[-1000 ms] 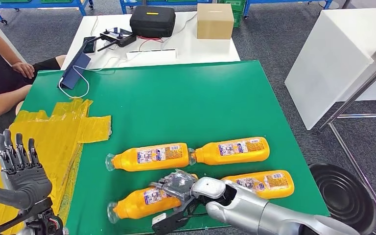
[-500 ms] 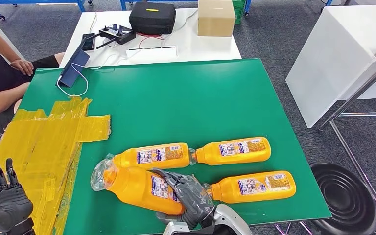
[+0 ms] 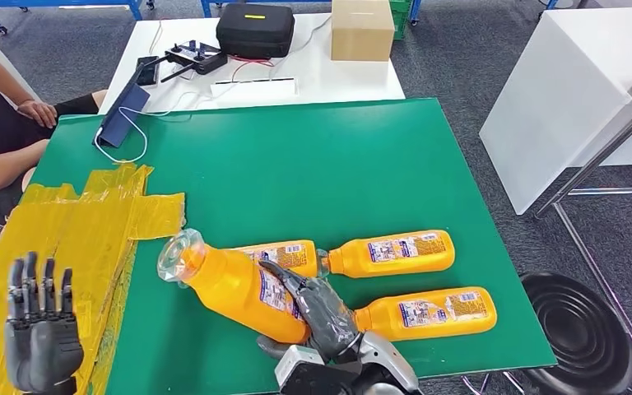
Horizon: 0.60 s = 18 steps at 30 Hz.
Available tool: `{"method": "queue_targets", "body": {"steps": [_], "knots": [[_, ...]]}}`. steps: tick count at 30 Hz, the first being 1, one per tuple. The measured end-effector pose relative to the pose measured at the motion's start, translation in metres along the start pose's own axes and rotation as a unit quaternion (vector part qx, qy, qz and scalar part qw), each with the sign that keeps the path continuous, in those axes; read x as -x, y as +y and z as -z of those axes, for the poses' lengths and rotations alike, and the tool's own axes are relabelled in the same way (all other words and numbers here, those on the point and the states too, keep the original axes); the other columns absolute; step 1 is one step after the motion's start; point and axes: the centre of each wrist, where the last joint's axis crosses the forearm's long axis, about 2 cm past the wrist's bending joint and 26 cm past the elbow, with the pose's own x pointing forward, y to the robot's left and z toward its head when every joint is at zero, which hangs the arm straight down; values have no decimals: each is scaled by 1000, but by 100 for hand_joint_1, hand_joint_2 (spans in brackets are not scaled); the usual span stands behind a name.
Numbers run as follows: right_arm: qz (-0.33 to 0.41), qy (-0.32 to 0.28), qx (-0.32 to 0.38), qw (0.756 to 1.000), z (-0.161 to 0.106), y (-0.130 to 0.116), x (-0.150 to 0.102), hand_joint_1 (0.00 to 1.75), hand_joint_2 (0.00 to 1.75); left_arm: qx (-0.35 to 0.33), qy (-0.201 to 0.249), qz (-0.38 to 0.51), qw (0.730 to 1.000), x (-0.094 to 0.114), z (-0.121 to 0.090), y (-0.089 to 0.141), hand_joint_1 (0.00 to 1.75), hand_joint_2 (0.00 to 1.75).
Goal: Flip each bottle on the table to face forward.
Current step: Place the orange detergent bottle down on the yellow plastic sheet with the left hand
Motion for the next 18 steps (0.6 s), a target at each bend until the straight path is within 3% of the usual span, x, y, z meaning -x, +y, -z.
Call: {"method": "queue_targets", "body": {"steps": [6, 18], "knots": [[2, -5, -27, 1000, 39, -3, -4, 175, 175, 77, 50, -33, 995, 10, -12, -27, 0, 175], [-14, -18, -148, 989, 89, 23, -17, 175, 175, 132, 74, -40, 988, 20, -13, -62, 0, 175]]}}
